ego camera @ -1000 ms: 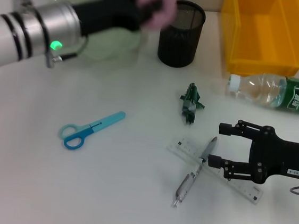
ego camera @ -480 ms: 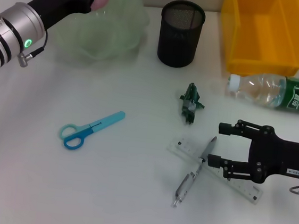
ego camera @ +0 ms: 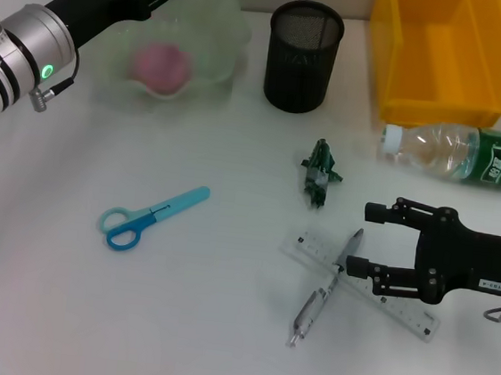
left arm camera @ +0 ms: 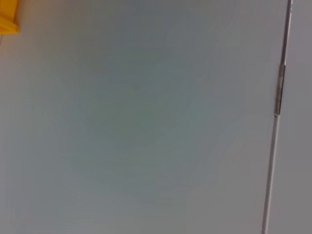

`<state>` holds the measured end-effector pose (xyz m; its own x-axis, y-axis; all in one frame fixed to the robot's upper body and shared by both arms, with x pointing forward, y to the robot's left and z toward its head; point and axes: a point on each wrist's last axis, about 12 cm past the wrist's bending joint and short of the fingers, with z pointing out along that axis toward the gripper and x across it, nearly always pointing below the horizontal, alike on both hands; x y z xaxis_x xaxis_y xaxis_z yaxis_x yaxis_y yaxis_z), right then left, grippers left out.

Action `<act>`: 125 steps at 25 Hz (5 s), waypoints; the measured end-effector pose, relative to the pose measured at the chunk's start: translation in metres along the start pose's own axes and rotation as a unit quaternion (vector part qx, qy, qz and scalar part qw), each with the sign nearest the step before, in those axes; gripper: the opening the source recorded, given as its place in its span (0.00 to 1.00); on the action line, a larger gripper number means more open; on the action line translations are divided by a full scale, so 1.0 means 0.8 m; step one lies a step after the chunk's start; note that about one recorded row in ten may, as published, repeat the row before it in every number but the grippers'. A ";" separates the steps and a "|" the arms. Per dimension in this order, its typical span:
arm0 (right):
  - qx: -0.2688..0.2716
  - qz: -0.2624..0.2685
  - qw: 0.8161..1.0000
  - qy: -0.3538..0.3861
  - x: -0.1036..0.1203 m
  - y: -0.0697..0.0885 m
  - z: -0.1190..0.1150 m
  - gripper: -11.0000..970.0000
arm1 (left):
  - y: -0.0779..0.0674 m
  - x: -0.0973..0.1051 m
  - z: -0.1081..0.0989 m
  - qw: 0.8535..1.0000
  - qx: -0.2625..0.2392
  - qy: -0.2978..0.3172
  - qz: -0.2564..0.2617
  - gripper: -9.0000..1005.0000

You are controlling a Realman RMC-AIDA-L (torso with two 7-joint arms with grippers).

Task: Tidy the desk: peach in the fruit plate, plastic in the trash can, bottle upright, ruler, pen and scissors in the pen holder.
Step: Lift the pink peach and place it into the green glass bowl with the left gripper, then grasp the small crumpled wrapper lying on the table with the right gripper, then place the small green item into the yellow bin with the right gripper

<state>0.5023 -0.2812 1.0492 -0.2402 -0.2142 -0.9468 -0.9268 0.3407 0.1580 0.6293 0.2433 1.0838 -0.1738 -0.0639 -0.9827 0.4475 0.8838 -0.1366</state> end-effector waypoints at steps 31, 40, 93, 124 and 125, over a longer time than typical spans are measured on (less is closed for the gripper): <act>-0.007 0.133 0.984 0.119 -0.159 -0.065 -0.056 0.82 | -0.041 0.047 -0.145 0.914 0.396 0.089 0.005 0.86; 0.047 0.098 0.935 0.337 -0.214 -0.096 0.036 0.82 | -0.038 0.061 -0.142 0.925 0.363 0.108 0.022 0.86; 0.137 0.017 0.909 0.394 -0.159 -0.078 0.188 0.61 | 0.020 0.051 -0.179 0.942 0.305 0.129 0.053 0.86; 0.264 0.056 0.944 0.190 -0.283 -0.101 0.008 0.03 | 0.020 0.051 -0.181 0.943 0.304 0.125 0.056 0.86; 0.282 0.060 0.941 0.180 -0.281 -0.109 0.002 0.04 | 0.020 0.051 -0.180 0.943 0.304 0.124 0.056 0.86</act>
<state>0.6375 -0.2613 1.2475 -0.5087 -0.4048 -0.7599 -0.6109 0.7916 -0.0127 0.5027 0.3219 1.0595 -0.2630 0.1910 -0.9457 0.8819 0.4450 -0.1553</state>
